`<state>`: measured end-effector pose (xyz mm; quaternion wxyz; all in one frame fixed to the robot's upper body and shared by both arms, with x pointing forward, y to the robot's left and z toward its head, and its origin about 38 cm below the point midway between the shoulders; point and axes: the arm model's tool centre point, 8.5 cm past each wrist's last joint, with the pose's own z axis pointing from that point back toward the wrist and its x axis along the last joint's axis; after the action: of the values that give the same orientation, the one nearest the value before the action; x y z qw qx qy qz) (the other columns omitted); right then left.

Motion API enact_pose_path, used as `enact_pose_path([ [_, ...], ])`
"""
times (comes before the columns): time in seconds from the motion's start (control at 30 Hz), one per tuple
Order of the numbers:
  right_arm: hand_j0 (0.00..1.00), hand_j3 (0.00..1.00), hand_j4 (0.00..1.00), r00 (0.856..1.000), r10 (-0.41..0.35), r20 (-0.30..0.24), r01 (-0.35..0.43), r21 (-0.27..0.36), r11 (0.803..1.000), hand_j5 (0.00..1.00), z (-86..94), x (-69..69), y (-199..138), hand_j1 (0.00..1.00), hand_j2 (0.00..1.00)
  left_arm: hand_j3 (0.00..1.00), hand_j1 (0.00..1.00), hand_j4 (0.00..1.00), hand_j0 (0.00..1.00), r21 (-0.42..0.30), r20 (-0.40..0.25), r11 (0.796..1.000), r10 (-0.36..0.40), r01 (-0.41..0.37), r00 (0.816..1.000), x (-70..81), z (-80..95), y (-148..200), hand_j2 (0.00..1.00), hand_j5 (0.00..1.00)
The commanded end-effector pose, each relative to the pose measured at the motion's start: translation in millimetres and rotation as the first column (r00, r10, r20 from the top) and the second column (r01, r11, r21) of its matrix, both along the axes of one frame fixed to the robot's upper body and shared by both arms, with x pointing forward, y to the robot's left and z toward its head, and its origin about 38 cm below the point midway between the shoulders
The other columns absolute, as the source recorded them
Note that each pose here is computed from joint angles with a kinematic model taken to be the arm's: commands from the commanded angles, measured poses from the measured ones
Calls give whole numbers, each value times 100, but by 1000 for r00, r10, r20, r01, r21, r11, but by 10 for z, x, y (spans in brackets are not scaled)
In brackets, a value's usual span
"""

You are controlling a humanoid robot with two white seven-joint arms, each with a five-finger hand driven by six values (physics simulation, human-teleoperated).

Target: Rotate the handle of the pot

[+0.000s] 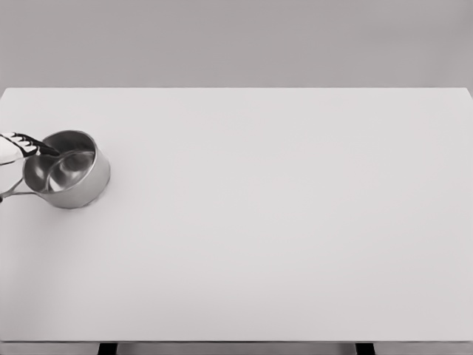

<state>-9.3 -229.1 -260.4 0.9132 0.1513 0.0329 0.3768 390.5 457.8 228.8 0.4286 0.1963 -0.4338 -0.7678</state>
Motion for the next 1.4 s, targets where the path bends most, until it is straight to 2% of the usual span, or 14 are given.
enact_pose_path([
  [0.0, 100, 100, 100, 1000, 0, 1, 0, 0, 1000, 100, 0, 1, -1, 100, 100, 100, 100, 100, 100, -10, -9, 1000, 16, -16, 1000, 16, -66, 20, 100, 100],
  [0.17, 100, 100, 100, 1000, 0, -1, 0, 0, 1000, 100, 0, -1, -1, 100, 100, 100, 100, 100, 100, 2, -4, 1000, 21, -21, 1000, 46, -85, 22, 100, 100],
  [0.37, 100, 100, 100, 1000, 0, 0, 0, 1, 1000, 100, 0, 0, 0, 100, 100, 100, 100, 100, 100, -1, 11, 1000, 26, -26, 1000, 68, -16, 40, 100, 100],
  [0.47, 100, 100, 100, 1000, 0, -1, 0, 0, 1000, 100, 0, -1, -1, 100, 100, 100, 100, 100, 100, -7, 35, 1000, 28, -27, 999, 98, 99, 52, 100, 100],
  [0.57, 100, 100, 100, 1000, 0, -1, 0, 0, 1000, 100, 0, -1, -1, 100, 100, 100, 100, 100, 100, -72, 50, 997, 27, -24, 998, 84, 215, 41, 100, 100],
  [0.63, 100, 100, 100, 1000, 0, 0, 0, -1, 1000, 100, 0, 0, -2, 100, 100, 100, 100, 100, 100, -88, 49, 996, 30, -25, 998, 57, 272, 67, 100, 100],
  [0.8, 100, 100, 100, 1000, 0, 0, 0, 1, 1000, 100, 0, 0, 0, 100, 100, 100, 100, 100, 100, -82, 48, 997, -6, 10, 999, 30, 273, -36, 100, 100],
  [0.87, 100, 100, 100, 1000, 0, -1, 0, 0, 1000, 100, 0, -1, -1, 100, 100, 100, 100, 100, 100, -45, 51, 998, -28, 31, 998, -27, 371, -45, 100, 100],
  [1.17, 100, 100, 100, 1000, 0, 0, 0, 1, 1000, 100, 0, 0, 0, 100, 100, 100, 100, 100, 100, -62, -20, 998, -12, 11, 1000, -119, 92, -3, 100, 100],
  [1.27, 100, 100, 100, 1000, 0, 1, 0, 0, 1000, 100, 0, 1, -1, 100, 100, 100, 100, 100, 100, -66, -27, 998, 16, -18, 1000, -106, 47, 73, 100, 100],
  [1.37, 100, 100, 100, 1000, 0, 0, 0, 1, 1000, 100, 0, 0, 0, 100, 100, 100, 100, 100, 100, -91, -40, 994, 58, -62, 998, -69, -73, 156, 100, 100],
])
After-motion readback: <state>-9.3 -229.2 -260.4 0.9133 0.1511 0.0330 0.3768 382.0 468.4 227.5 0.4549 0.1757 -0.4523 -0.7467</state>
